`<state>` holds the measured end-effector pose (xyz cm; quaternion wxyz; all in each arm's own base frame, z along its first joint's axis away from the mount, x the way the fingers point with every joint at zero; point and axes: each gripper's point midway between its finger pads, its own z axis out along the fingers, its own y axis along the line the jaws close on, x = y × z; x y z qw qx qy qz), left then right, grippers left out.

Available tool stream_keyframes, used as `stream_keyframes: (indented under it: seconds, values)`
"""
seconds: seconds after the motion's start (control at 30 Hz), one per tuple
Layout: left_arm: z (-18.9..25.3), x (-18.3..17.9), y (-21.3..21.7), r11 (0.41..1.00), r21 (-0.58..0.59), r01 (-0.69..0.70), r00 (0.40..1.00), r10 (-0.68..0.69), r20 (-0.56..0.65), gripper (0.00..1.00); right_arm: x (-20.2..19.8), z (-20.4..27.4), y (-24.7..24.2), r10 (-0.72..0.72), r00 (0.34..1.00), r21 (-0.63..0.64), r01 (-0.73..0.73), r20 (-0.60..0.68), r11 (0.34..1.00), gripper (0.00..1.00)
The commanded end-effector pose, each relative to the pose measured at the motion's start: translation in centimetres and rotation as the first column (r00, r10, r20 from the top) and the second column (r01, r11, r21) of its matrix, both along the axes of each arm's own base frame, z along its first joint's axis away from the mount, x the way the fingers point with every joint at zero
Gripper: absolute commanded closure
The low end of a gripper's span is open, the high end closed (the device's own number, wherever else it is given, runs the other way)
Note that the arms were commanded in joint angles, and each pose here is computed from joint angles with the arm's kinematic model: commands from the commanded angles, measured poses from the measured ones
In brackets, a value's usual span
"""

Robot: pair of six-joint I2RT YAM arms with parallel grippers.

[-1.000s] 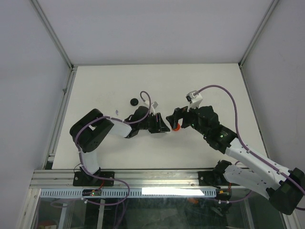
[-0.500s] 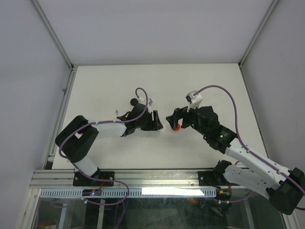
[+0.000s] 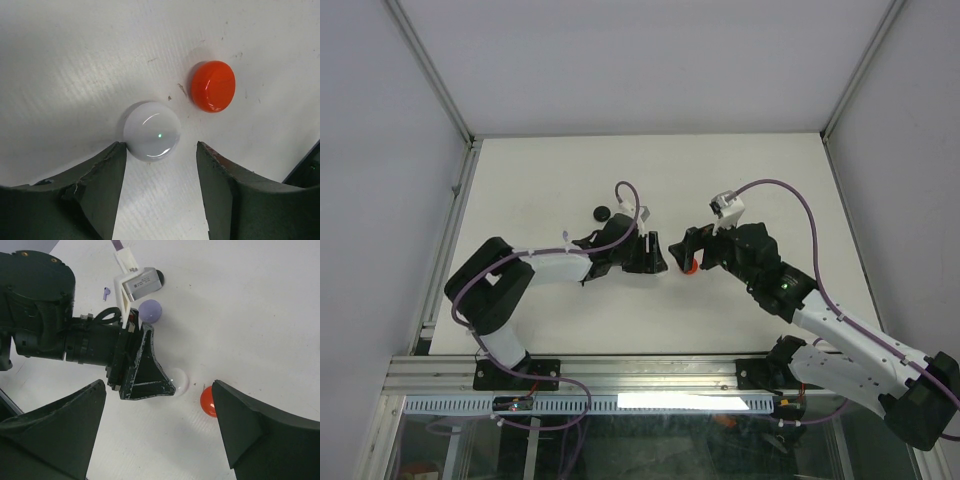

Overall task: Insert the wireless bluetooth earbuds into the charging case
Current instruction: Place the charging case at the center of the board, then pick up the charging case at the center of the board.

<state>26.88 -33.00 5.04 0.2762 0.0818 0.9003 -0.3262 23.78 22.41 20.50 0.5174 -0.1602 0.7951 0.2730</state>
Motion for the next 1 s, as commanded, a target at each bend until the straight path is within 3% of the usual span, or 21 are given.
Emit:
stream_keyframes:
  seconds: [0.0,0.2,0.43,0.73,0.97]
  values:
    - [1.5,-0.1,-3.5,0.991,-0.099,0.087,0.996,-0.085,0.019,0.42,0.2,1.8,0.3,0.000,0.999,0.046,-0.003,0.054,0.999,0.10]
    - [2.6,-0.4,-4.5,0.984,-0.138,0.111,0.993,-0.107,0.039,0.42,0.2,1.6,0.0,-0.008,0.998,0.041,0.006,0.057,0.999,0.10]
    - [4.7,2.1,-0.6,0.999,-0.037,0.009,0.990,-0.004,0.142,0.38,0.3,1.5,-0.1,-0.011,0.998,0.036,0.009,0.059,0.999,0.09]
    - [7.6,9.4,8.5,0.969,0.109,-0.222,0.941,0.184,0.283,0.35,0.5,1.3,-0.4,-0.024,0.997,0.025,0.023,0.071,0.999,0.08]
    - [7.9,15.3,12.5,0.919,0.225,-0.322,0.905,0.230,0.358,0.32,0.5,0.7,-0.4,-0.023,0.998,0.010,0.022,0.066,1.000,0.06]
